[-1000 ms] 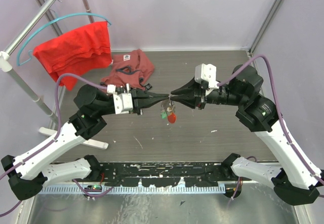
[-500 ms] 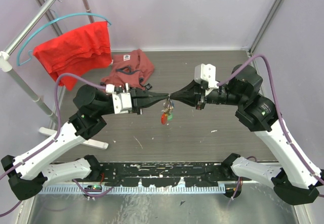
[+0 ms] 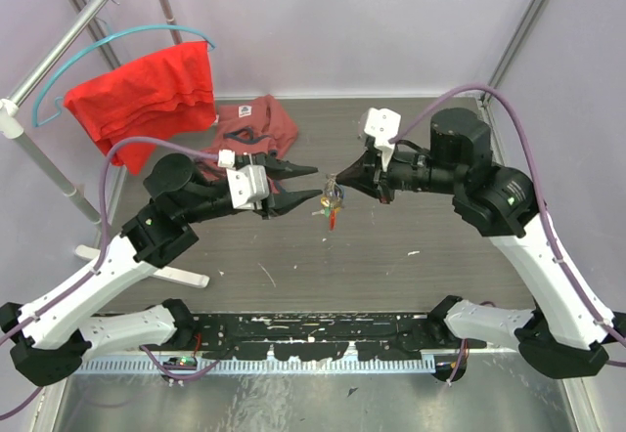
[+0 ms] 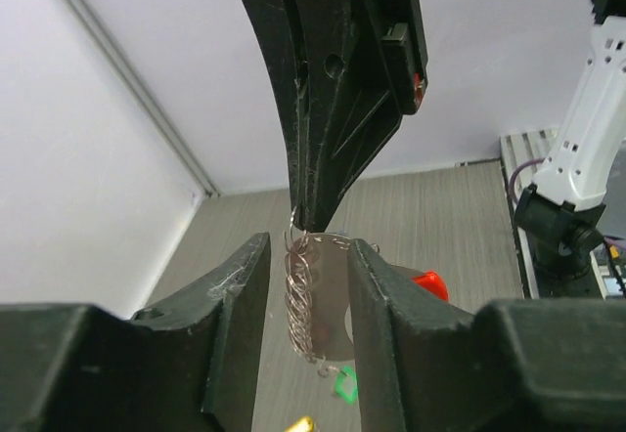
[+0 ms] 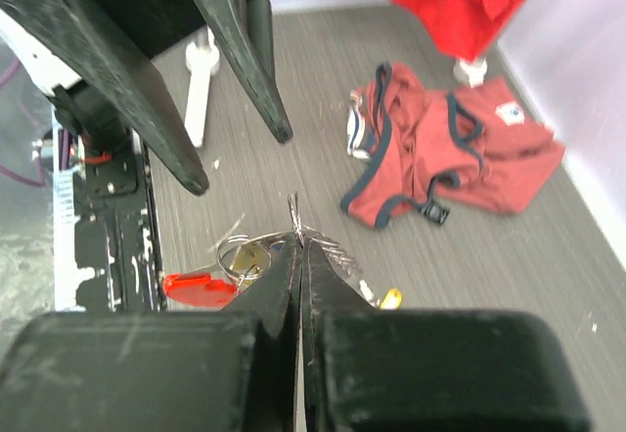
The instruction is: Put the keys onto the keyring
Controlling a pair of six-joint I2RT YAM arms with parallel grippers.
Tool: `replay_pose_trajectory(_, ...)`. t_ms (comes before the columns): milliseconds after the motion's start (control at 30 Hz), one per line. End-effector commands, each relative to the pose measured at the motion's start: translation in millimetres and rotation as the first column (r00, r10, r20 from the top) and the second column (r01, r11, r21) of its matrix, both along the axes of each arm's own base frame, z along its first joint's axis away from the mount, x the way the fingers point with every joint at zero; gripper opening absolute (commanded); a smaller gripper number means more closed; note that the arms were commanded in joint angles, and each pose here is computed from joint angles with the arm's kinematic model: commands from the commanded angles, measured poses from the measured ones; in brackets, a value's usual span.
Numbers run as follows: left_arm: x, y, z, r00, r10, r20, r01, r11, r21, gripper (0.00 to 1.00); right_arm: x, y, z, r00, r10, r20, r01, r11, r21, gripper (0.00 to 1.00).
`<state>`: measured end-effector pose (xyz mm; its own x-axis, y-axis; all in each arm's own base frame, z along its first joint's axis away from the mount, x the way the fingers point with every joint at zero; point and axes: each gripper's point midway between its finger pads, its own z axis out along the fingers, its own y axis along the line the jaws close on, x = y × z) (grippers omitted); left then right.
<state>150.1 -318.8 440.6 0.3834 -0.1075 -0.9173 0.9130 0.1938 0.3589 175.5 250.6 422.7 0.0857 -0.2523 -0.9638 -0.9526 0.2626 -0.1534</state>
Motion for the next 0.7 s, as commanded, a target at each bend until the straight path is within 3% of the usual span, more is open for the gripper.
replay_pose_trajectory(0, 11.1, 10.8, -14.3, 0.995, 0.09, -0.046, -0.086, 0.993, 0.08, 0.45, 7.2, -8.3, -12.1, 0.997, -0.07, -0.033, 0.067, 0.993, -0.096, 0.01)
replay_pose_trajectory(300, 21.9, 2.7, -51.0, 0.986, 0.116, -0.119, -0.101, 0.987, 0.124, 0.39, 9.3, -0.9, -49.9, 0.985, -0.167, -0.043, 0.142, 0.928, -0.345, 0.01)
replay_pose_trajectory(667, 21.8, -6.8, -68.5, 0.981, 0.078, -0.179, -0.06, 0.993, 0.103, 0.38, 3.7, 2.1, -49.0, 0.99, -0.139, -0.037, 0.117, 0.928, -0.354, 0.01)
